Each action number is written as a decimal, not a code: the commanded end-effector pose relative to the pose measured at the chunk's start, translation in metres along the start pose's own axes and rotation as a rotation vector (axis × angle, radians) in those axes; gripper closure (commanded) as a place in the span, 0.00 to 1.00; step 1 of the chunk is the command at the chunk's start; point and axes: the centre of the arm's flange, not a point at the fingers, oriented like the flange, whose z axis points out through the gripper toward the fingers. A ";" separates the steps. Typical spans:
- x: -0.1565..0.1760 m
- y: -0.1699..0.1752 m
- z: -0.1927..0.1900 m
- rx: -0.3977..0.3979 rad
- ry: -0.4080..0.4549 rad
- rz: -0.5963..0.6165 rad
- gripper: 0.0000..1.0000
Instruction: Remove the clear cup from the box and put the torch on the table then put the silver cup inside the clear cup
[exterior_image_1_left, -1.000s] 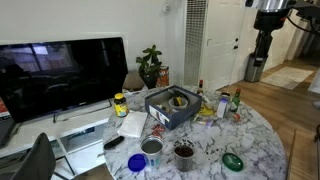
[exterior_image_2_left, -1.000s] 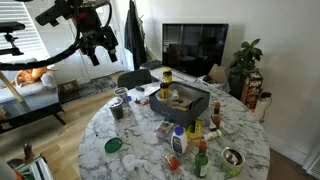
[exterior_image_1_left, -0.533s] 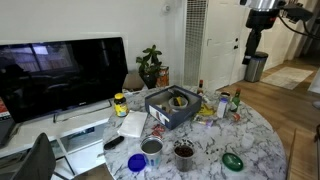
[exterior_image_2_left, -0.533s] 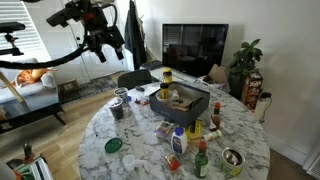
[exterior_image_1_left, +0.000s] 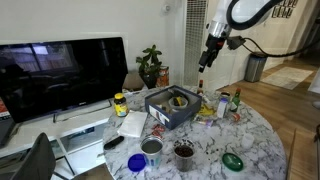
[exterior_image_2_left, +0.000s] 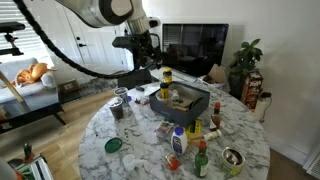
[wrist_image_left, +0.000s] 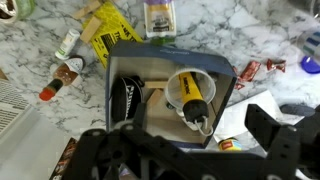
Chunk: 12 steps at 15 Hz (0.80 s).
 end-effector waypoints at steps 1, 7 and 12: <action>0.052 0.026 0.063 0.069 0.011 0.056 0.00; 0.058 0.065 0.142 0.143 -0.050 0.109 0.00; 0.051 0.083 0.190 0.190 -0.052 0.142 0.00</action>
